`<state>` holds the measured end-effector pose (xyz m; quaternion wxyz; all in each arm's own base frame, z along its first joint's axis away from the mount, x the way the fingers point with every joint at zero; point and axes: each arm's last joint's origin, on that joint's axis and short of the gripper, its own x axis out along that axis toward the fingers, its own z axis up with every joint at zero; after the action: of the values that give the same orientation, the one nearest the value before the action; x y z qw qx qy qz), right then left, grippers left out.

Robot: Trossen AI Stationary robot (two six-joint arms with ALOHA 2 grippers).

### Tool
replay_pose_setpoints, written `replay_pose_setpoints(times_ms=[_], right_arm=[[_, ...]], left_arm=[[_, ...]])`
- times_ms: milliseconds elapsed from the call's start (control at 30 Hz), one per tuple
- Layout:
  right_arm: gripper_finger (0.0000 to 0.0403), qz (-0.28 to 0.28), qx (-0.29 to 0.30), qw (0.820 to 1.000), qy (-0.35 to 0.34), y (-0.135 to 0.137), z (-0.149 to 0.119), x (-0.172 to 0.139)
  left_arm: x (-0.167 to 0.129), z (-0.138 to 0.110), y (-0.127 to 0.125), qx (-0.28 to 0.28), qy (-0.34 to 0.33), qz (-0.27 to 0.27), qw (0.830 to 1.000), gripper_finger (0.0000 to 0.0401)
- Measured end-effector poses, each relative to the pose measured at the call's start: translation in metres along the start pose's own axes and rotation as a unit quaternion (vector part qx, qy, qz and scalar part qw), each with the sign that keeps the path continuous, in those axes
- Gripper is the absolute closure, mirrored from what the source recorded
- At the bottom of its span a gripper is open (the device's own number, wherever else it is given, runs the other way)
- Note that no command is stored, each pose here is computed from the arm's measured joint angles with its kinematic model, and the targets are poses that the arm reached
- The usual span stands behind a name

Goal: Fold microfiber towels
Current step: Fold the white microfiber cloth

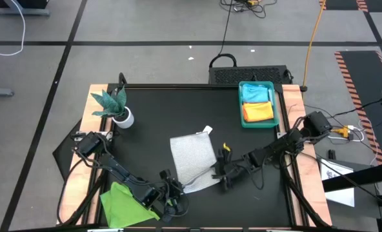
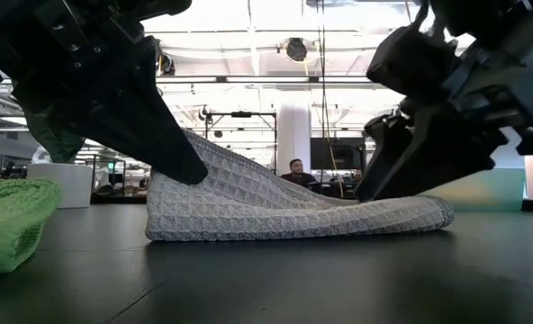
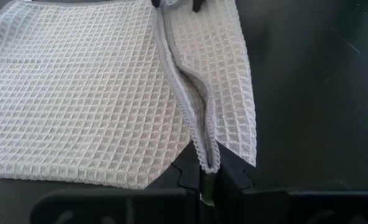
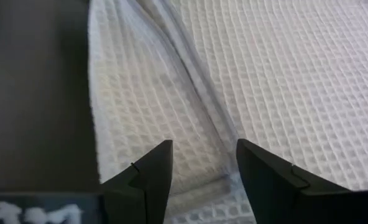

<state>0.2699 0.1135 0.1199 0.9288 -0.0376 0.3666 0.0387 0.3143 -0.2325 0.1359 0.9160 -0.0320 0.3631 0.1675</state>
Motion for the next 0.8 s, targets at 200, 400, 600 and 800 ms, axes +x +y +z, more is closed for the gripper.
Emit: replay_pose_setpoints(times_ms=[200, 400, 600, 800], right_arm=[[0.0262, -0.032, 0.01, 0.999, 0.0, -0.007, 0.0, 0.001], [0.0265, -0.006, 0.019, 1.0, 0.021, -0.011, -0.002, 0.004], [0.0293, 0.031, 0.0, 0.999, 0.03, -0.012, -0.003, 0.005], [0.0388, 0.039, -0.022, 0.999, 0.027, -0.004, -0.004, 0.003]], left_arm=[[-0.001, 0.0, -0.001, 0.004, -0.001, -0.002, 1.0, 0.0371], [-0.001, -0.001, -0.001, 0.005, -0.001, -0.003, 1.0, 0.0371], [-0.001, 0.0, -0.002, 0.007, -0.004, -0.005, 1.0, 0.0371], [-0.004, 0.001, -0.002, 0.024, -0.004, -0.006, 1.0, 0.0371]])
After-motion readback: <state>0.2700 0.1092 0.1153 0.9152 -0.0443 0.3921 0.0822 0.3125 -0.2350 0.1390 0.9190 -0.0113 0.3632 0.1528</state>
